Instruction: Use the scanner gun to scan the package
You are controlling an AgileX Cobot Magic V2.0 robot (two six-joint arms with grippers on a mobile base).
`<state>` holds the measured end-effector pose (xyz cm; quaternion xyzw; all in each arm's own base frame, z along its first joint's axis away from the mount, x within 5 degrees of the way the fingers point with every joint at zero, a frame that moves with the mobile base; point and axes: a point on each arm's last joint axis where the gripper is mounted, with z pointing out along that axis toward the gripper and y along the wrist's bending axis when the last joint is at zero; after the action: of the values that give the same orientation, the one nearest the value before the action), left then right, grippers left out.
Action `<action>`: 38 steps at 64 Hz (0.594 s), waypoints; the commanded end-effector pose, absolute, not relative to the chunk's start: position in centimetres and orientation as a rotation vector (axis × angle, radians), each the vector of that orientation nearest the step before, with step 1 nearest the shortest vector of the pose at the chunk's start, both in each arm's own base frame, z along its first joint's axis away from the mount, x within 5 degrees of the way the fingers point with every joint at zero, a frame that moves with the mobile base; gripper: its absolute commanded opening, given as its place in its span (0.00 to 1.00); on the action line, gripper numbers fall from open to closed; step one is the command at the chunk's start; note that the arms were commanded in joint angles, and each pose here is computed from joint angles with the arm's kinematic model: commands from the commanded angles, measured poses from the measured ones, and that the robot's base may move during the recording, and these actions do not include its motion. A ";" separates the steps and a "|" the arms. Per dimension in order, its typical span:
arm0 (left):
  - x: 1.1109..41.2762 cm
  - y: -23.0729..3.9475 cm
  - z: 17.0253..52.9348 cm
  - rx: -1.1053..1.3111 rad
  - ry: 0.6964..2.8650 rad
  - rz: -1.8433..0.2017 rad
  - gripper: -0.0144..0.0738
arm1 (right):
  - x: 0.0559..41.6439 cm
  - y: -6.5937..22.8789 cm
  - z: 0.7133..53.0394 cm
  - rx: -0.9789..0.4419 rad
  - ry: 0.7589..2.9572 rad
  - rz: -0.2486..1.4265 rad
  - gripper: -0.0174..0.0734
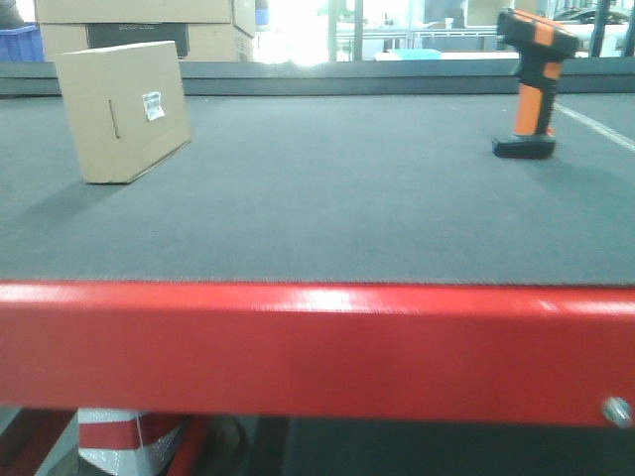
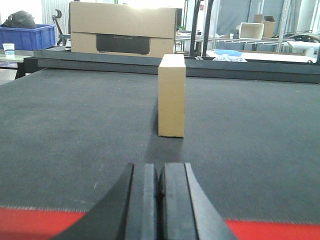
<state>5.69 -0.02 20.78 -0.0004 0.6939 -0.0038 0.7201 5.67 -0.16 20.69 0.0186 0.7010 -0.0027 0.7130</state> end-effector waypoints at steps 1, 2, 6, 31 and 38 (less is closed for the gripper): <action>5.6 0.0 21.1 -0.005 1.511 -0.011 0.04 | 5.6 -0.2 20.9 0.041 1.534 -0.008 0.01; 5.6 0.0 21.1 -0.005 1.511 -0.011 0.04 | 5.6 -0.2 20.9 0.041 1.534 -0.008 0.01; 5.6 0.0 21.1 -0.005 1.511 -0.011 0.04 | 5.6 -0.2 20.9 0.041 1.534 -0.008 0.01; 5.6 0.0 21.1 -0.005 1.511 -0.011 0.04 | 5.6 -0.2 20.9 0.041 1.534 -0.008 0.01; 5.6 0.0 21.1 -0.005 1.511 -0.011 0.04 | 5.6 -0.2 20.9 0.041 1.534 -0.008 0.01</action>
<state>5.69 -0.02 20.78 -0.0004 0.6939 -0.0038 0.7201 5.67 -0.16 20.69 0.0186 0.7010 -0.0027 0.7130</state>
